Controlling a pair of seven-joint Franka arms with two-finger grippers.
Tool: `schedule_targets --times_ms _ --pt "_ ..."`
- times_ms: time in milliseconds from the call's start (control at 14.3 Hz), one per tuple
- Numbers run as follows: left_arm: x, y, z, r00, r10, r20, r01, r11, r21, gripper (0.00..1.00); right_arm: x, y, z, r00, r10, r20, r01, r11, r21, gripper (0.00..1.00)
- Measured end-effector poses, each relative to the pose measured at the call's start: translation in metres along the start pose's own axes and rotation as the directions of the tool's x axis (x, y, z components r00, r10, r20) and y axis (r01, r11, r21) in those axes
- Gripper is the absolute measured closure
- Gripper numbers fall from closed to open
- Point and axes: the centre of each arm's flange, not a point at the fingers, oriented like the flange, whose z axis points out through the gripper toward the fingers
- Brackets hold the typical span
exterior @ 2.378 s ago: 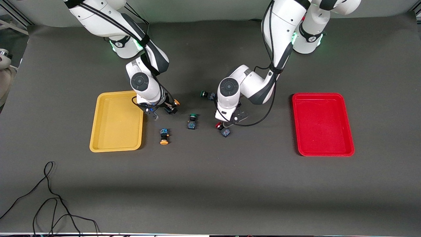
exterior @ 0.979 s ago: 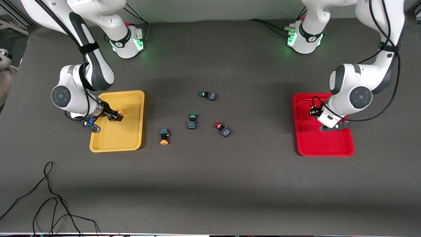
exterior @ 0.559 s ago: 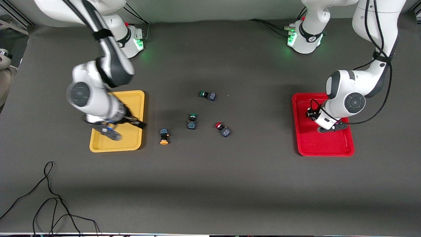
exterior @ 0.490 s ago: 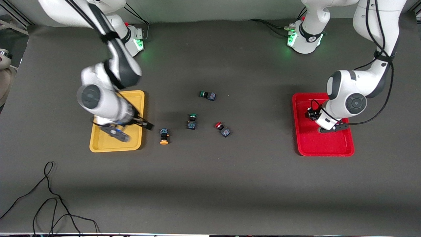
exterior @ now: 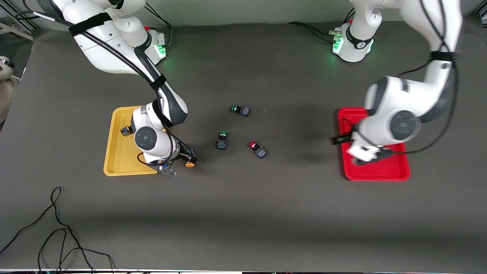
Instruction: Place red and yellow buttons in trays
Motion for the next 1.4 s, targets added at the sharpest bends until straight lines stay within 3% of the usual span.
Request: schedule_targets --times_ms 210,420,490,769,909,1049,1119,1399 --pt "-0.035 0.109 0.028 0.982 -0.184 0.03 0.185 0.982 -0.029 0.0 -0.002 -0.007 0.006 1.0 -0.008 -0.024 0.009 0.999 0.033 0.21" --pt "-0.042 0.179 0.092 0.962 -0.271 0.033 0.273 0.958 -0.082 0.0 -0.002 -0.008 0.009 1.0 -0.009 -0.026 0.01 0.999 0.037 0.54" --pt "-0.04 0.19 0.112 0.958 -0.285 0.021 0.285 0.952 -0.112 0.0 -0.002 -0.008 0.007 1.0 -0.009 -0.026 0.01 0.999 0.037 0.59" --pt "-0.046 0.213 0.163 0.953 -0.302 0.01 0.3 0.943 -0.143 0.02 0.017 0.013 -0.04 1.0 -0.004 -0.004 0.004 1.0 -0.019 0.59" --pt "-0.048 0.218 0.165 0.951 -0.309 0.006 0.306 0.939 -0.157 0.03 0.048 0.062 -0.101 0.999 -0.05 -0.002 0.05 0.997 -0.061 0.59" --pt "-0.049 0.22 0.167 0.95 -0.312 0.002 0.308 0.936 -0.168 0.05 0.086 0.134 -0.14 0.997 -0.08 -0.002 0.08 0.995 -0.064 0.59" --pt "-0.052 0.222 0.17 0.951 -0.308 0.002 0.304 0.938 -0.165 0.11 0.097 0.161 -0.14 0.997 -0.078 0.011 0.079 0.996 -0.05 0.59" --pt "-0.063 0.225 0.176 0.954 -0.3 0.009 0.298 0.945 -0.131 0.58 0.102 0.178 -0.089 0.996 -0.075 0.041 0.077 0.995 -0.061 0.59"
